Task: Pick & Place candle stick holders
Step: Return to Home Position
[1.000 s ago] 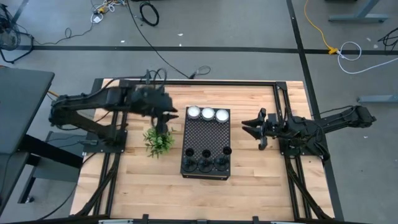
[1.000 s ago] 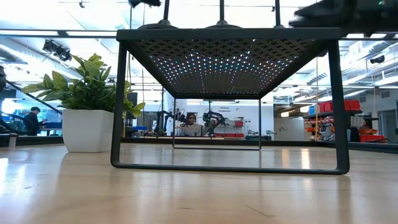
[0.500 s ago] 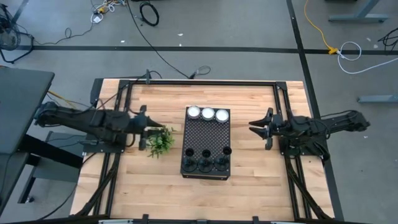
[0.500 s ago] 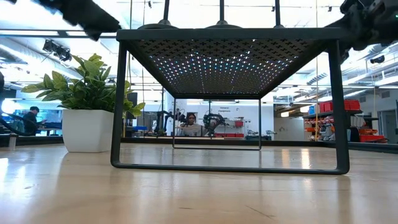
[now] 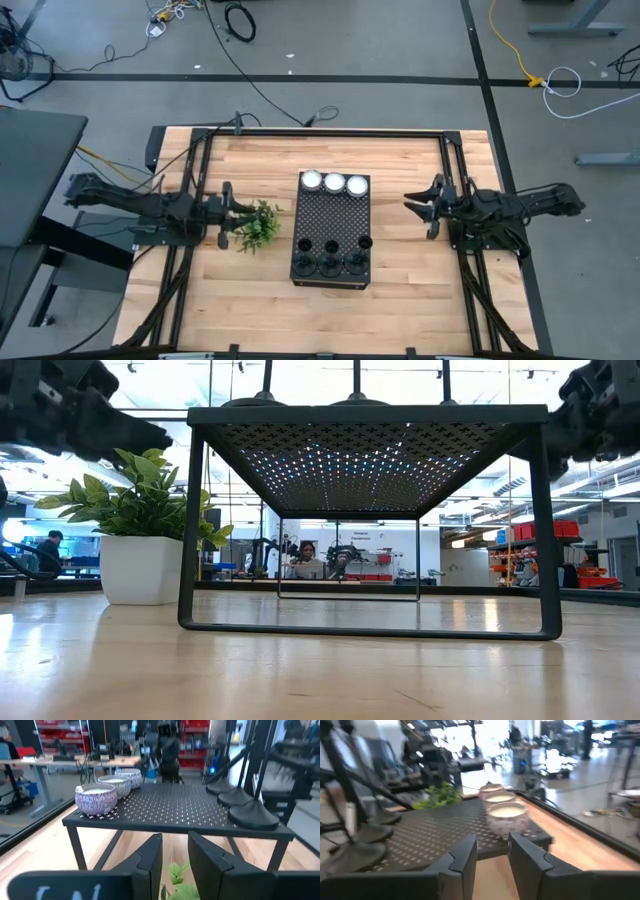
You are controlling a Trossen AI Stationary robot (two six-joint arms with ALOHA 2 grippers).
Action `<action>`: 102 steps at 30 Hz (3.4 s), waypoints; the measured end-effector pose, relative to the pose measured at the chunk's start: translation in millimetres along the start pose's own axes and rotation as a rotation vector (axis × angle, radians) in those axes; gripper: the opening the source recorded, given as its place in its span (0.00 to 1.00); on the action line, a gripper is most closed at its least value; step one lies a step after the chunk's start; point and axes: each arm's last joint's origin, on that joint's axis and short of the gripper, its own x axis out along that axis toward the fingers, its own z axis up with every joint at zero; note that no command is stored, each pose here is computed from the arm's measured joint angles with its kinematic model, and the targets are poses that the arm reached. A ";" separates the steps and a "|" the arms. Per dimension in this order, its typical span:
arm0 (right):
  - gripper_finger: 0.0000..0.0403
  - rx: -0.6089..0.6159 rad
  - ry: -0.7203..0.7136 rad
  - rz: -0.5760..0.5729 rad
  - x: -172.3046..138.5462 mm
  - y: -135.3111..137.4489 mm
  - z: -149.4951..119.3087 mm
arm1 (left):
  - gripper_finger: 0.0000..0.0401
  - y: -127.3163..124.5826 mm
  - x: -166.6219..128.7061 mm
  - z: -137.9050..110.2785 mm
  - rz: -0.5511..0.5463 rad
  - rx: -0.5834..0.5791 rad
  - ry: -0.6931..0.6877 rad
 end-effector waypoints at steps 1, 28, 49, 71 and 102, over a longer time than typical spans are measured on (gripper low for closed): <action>0.28 0.010 -0.021 0.020 1.2 0.3 -6.5 | 0.23 0.2 -0.3 -3.6 -0.001 -0.005 -0.018; 0.28 0.023 0.035 0.209 3.9 4.2 -32.4 | 0.23 -1.9 -10.3 6.4 -0.162 0.027 -0.247; 0.28 0.024 0.041 0.262 3.5 5.8 -32.4 | 0.23 3.3 -24.8 14.9 -0.143 -0.140 -0.358; 0.28 0.024 0.039 0.263 3.5 5.8 -32.1 | 0.23 6.2 -24.5 15.3 -0.123 -0.187 -0.363; 0.28 0.024 0.039 0.262 3.5 5.8 -32.1 | 0.23 28.3 -22.6 16.0 0.116 -0.148 -0.391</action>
